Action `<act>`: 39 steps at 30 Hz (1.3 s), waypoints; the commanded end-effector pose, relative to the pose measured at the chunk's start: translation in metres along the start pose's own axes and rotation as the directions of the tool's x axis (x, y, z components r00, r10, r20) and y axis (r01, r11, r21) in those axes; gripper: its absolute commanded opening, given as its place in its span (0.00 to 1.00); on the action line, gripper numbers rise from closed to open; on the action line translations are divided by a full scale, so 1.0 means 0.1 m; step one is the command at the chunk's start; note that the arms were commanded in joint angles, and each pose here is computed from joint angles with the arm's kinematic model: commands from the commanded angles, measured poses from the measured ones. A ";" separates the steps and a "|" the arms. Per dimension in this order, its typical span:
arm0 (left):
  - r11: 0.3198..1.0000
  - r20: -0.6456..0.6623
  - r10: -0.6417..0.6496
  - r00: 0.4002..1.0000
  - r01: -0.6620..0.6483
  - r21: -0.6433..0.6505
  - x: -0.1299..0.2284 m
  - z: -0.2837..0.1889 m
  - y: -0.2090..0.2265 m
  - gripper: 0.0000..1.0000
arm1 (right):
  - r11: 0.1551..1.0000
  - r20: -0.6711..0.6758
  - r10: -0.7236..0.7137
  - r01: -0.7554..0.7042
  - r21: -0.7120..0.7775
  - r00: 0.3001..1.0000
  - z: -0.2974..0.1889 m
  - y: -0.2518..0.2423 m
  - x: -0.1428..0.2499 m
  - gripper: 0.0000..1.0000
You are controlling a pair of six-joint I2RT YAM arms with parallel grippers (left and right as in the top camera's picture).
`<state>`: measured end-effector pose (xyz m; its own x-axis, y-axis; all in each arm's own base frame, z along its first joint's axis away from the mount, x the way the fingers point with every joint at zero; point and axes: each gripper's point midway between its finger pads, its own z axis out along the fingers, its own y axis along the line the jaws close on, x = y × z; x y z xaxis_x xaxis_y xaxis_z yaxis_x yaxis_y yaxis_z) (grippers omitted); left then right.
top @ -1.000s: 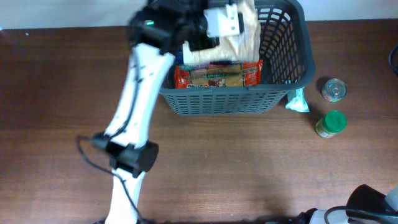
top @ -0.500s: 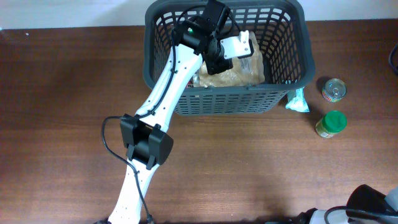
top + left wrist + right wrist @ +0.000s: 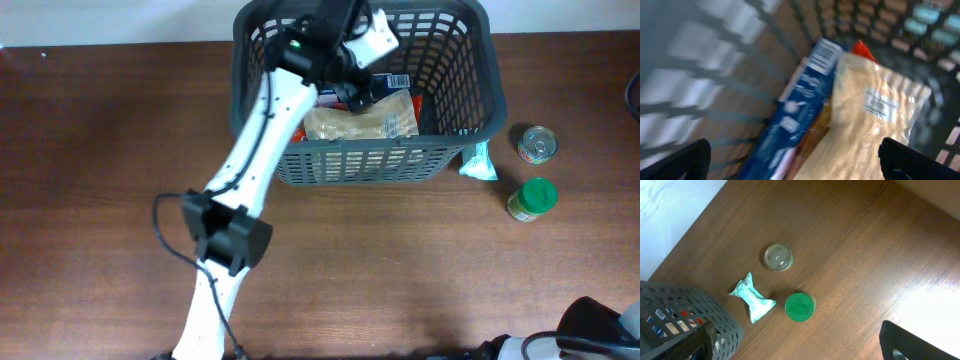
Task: Pack container
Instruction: 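Carry the grain bag into the basket and release it, then withdraw the left arm and move the right gripper to the green-lidded jar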
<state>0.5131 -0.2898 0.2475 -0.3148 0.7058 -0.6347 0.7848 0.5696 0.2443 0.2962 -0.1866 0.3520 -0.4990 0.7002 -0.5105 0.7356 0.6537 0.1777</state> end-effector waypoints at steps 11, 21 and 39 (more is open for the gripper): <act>0.759 0.409 -0.150 0.900 0.370 -0.536 -0.05 -3.15 1.60 0.99 | 0.996 -0.080 -0.084 0.086 0.026 0.993 0.03 -0.09 0.17 0.99; 0.401 0.323 -0.626 0.710 0.648 -0.648 1.86 -3.34 2.45 0.99 | 0.989 -0.300 -0.112 0.137 0.064 0.947 0.60 -0.23 0.60 0.99; 0.355 0.074 -0.844 0.531 0.657 -0.665 3.03 -2.69 2.49 0.99 | 0.987 -0.394 -0.156 0.162 -0.019 0.906 2.06 -0.11 1.42 0.96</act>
<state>0.4701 0.1773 0.3163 -0.7903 -0.1173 -0.6014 -0.2666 0.9496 0.1650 0.3135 -0.1542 0.1144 -0.7442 0.6479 -0.1627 0.6256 0.7613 0.1702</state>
